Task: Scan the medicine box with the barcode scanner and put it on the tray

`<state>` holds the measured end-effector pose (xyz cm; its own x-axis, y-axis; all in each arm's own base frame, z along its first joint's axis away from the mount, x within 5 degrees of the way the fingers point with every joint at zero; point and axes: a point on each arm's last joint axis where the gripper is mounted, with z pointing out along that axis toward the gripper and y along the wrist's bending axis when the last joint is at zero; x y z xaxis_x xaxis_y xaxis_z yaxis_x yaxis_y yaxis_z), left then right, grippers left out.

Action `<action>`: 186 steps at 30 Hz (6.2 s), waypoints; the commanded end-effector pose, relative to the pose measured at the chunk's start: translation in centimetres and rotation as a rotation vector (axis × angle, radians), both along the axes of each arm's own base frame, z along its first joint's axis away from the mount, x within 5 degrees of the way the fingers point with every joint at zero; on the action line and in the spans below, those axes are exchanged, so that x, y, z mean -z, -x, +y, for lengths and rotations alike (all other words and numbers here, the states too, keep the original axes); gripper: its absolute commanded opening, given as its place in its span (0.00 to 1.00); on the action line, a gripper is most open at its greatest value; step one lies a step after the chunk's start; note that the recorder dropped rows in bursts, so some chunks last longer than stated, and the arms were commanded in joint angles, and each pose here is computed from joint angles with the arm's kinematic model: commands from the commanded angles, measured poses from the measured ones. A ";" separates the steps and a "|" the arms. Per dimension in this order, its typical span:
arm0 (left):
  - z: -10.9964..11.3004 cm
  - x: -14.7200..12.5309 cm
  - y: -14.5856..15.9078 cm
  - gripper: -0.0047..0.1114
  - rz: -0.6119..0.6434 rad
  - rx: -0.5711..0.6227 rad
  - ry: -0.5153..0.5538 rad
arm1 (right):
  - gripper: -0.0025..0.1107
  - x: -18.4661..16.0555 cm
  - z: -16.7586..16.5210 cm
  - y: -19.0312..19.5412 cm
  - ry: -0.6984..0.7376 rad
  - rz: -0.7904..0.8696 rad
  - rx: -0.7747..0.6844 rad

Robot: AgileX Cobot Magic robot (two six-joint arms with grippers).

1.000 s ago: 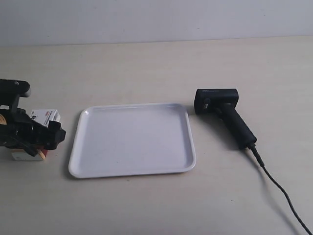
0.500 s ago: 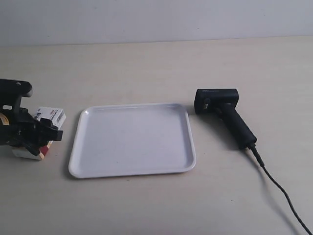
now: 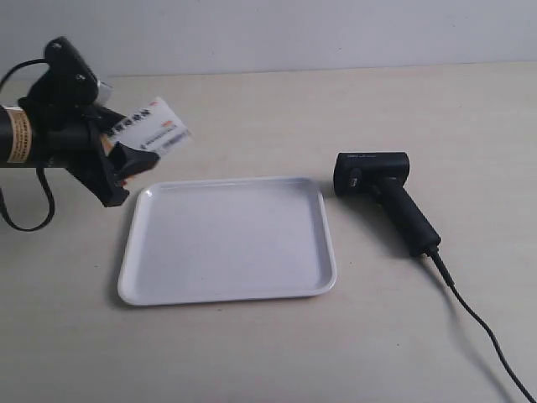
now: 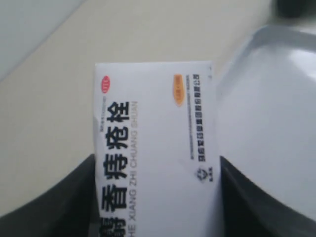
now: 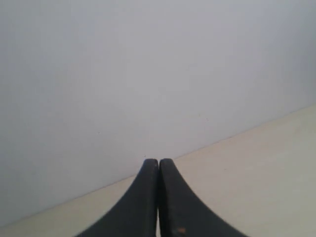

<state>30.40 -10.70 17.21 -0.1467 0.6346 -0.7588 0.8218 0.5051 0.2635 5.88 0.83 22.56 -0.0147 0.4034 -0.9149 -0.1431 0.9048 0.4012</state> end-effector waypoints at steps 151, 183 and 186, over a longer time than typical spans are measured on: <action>8.5 -5.7 24.1 0.06 -0.366 -0.565 0.649 | 0.02 -4.4 5.5 -8.0 0.421 0.183 -0.317; 10.8 -3.9 24.8 0.06 -0.486 -0.890 0.691 | 0.02 -4.4 5.5 -8.1 0.421 0.179 -0.316; 10.7 -3.9 24.8 0.06 -0.491 -0.880 0.657 | 0.02 -4.4 5.5 -8.1 0.421 0.179 -0.316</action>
<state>5.66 -0.04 21.30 0.0723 -0.0669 -0.9951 0.0204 0.9976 -0.0656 13.99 6.34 26.85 -0.2587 -0.0484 -0.9647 -0.3948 0.9168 0.0599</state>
